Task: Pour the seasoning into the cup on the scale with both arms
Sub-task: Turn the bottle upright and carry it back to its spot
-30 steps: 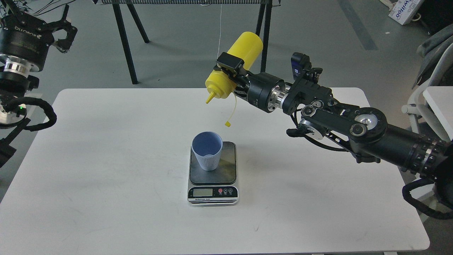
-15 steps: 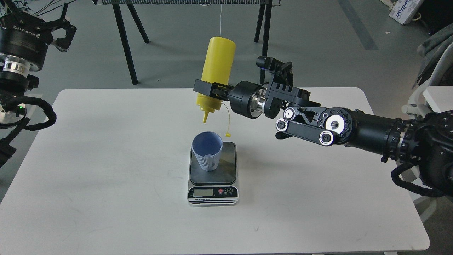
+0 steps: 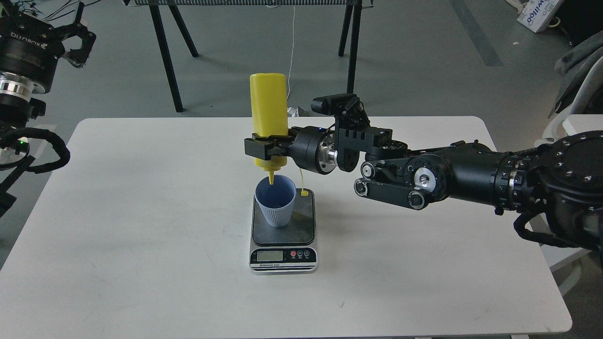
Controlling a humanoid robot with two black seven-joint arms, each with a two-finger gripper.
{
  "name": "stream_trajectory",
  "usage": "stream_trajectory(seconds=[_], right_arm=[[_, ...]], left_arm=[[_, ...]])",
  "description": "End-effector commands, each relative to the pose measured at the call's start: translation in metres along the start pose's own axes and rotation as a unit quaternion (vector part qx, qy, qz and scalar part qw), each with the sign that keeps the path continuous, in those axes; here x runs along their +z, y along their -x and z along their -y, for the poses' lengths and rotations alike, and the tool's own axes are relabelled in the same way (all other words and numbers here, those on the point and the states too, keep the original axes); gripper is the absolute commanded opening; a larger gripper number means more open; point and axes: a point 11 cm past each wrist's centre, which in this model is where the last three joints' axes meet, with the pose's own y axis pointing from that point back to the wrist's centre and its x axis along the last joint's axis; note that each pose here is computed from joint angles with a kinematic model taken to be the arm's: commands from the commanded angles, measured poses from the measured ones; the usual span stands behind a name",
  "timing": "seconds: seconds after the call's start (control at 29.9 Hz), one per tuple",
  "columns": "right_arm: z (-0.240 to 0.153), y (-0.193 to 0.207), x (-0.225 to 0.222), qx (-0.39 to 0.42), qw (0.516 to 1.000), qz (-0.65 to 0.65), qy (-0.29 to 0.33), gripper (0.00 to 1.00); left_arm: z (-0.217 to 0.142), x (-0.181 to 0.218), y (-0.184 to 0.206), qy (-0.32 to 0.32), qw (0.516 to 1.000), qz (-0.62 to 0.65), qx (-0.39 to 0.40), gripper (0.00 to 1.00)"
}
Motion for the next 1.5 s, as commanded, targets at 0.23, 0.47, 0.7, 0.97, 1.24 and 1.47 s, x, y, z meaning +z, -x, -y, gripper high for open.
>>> stream_trajectory(seconds=[0.23, 0.47, 0.7, 0.97, 1.24, 1.47], right_arm=[[0.0, -0.002, 0.008, 0.0, 1.0, -0.024, 0.011, 0.38], [0.0, -0.004, 0.003, 0.005, 1.0, -0.01, 0.007, 0.38], [-0.031, -0.051, 0.032, 0.098, 0.988, 0.121, 0.02, 0.38], [-0.117, -0.079, 0.098, 0.216, 0.918, 0.33, 0.045, 0.38], [-0.175, -0.041, 0.128, 0.266, 0.82, 0.506, 0.033, 0.39], [-0.2, 0.006, 0.138, 0.29, 0.677, 0.676, -0.011, 0.41]], left_arm=[[0.001, 0.003, 0.0, 0.004, 1.0, 0.001, 0.0, 1.0], [0.001, 0.005, 0.0, 0.007, 1.0, 0.0, 0.0, 1.0], [0.001, 0.007, -0.001, 0.006, 1.0, 0.004, 0.004, 1.0], [-0.001, -0.001, -0.003, -0.008, 1.0, 0.009, 0.006, 1.0], [-0.003, -0.01, -0.007, -0.026, 0.999, 0.014, 0.019, 1.0], [-0.008, -0.014, -0.011, -0.032, 0.999, 0.014, 0.024, 1.0]])
